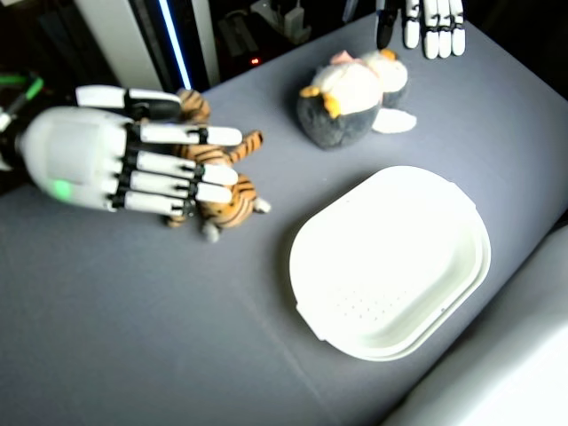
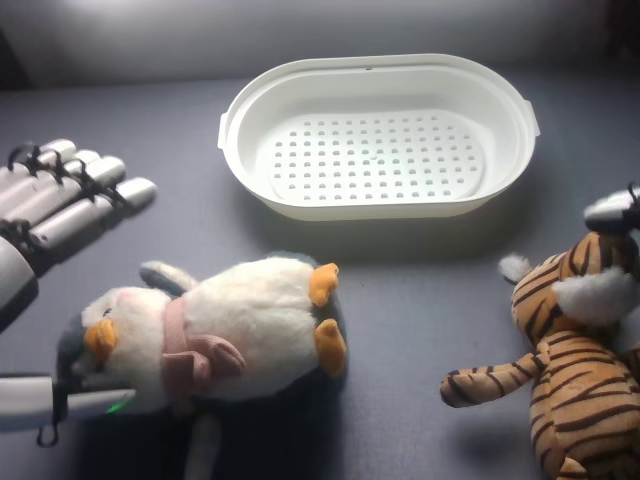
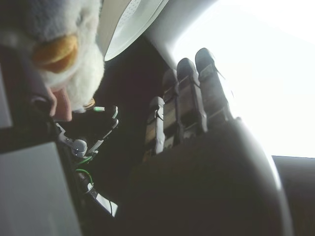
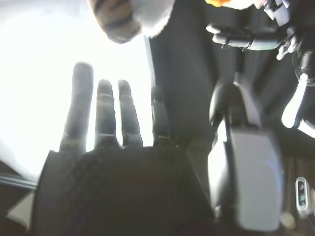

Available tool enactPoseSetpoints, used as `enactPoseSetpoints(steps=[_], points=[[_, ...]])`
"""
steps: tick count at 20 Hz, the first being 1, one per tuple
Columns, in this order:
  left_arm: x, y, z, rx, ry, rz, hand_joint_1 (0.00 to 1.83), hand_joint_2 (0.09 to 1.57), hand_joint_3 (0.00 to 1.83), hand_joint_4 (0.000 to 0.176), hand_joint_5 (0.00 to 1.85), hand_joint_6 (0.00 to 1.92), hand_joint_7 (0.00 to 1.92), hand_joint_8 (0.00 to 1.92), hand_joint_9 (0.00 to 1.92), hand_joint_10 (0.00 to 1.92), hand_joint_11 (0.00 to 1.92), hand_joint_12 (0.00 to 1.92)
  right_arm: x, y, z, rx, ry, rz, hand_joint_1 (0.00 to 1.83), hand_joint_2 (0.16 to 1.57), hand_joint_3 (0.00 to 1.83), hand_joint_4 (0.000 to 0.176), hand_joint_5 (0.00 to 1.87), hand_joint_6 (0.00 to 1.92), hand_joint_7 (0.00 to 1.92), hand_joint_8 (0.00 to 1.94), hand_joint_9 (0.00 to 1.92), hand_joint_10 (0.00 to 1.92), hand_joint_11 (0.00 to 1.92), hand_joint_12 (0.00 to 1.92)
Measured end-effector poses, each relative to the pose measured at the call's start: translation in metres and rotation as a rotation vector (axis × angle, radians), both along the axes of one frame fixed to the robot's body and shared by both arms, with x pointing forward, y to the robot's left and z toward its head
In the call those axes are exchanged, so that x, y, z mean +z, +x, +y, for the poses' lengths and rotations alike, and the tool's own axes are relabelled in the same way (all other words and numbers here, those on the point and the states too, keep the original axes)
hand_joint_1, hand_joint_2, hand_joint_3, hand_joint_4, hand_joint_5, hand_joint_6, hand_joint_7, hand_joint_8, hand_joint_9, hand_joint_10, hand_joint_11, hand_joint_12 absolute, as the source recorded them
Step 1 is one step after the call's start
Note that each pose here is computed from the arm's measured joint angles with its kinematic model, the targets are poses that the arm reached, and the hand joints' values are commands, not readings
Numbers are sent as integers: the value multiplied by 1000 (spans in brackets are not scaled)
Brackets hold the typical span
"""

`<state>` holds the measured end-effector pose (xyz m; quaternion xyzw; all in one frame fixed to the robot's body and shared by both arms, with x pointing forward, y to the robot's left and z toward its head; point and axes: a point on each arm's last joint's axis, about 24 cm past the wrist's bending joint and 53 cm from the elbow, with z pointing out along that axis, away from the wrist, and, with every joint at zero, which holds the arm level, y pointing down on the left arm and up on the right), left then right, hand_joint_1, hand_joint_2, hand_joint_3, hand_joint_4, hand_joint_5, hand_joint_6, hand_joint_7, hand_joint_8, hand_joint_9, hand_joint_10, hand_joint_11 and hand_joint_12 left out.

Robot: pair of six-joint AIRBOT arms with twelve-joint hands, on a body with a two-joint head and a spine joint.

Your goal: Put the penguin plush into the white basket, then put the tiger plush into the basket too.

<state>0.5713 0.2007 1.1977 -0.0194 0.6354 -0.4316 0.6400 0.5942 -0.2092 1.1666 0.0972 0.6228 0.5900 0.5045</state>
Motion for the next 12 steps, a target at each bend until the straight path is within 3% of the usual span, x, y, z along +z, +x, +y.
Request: enactPoseSetpoints(steps=[1, 2, 4, 6, 8, 9, 10, 11, 12], points=[[5, -1, 1, 3, -8, -19, 834, 911, 20, 100, 63, 4, 6, 0, 0, 0, 0, 0, 3, 0, -1, -2, 8, -8, 866, 1268, 0, 15, 559, 4, 586, 6, 495, 13, 347, 120], [10, -1, 2, 4, -20, -36, 834, 911, 17, 102, 75, 9, 4, 0, 0, 0, 0, 0, 10, -1, -2, -4, 26, -27, 908, 1260, 0, 7, 576, 1, 601, 1, 534, 4, 402, 102], [13, -3, 2, 1, -28, -50, 824, 911, 13, 71, 112, 18, 48, 15, 0, 0, 0, 0, 17, -2, -5, -8, 41, -49, 887, 1274, 0, 0, 617, 1, 679, 1, 633, 2, 520, 77], [12, -3, 1, -3, -25, -48, 843, 898, 3, 71, 114, 13, 39, 6, 0, 0, 0, 0, 16, -2, -4, -6, 38, -45, 891, 1270, 0, 0, 618, 0, 682, 0, 633, 0, 544, 68], [11, -3, 1, -3, -22, -44, 849, 904, 6, 59, 105, 7, 30, 2, 0, 0, 0, 0, 15, -3, -2, 2, 34, -43, 931, 1259, 0, 0, 604, 0, 684, 1, 624, 0, 544, 60], [11, -3, 1, -2, -21, -43, 859, 904, 5, 76, 97, 3, 22, 0, 0, 0, 0, 0, 15, -3, -2, 2, 34, -43, 911, 1259, 0, 0, 606, 1, 674, 0, 612, 0, 540, 55], [10, -3, 2, -10, -59, -15, 801, 869, 0, 74, 47, 0, 13, 0, 0, 0, 14, 6, 15, -3, -2, 1, 34, -43, 890, 1264, 0, 0, 607, 1, 678, 2, 618, 3, 547, 55], [9, -2, 1, -10, -54, -15, 765, 847, 0, 62, 23, 0, 2, 0, 0, 0, 23, 11, 15, -3, -3, 1, 35, -43, 876, 1266, 1, 0, 608, 1, 678, 2, 620, 3, 545, 51], [8, -1, 0, -15, -48, -9, 689, 827, 0, 97, 9, 0, 0, 0, 0, 0, 4, 1, 15, -3, -2, 1, 34, -43, 865, 1272, 3, 0, 603, 0, 674, 0, 607, 0, 530, 42]])
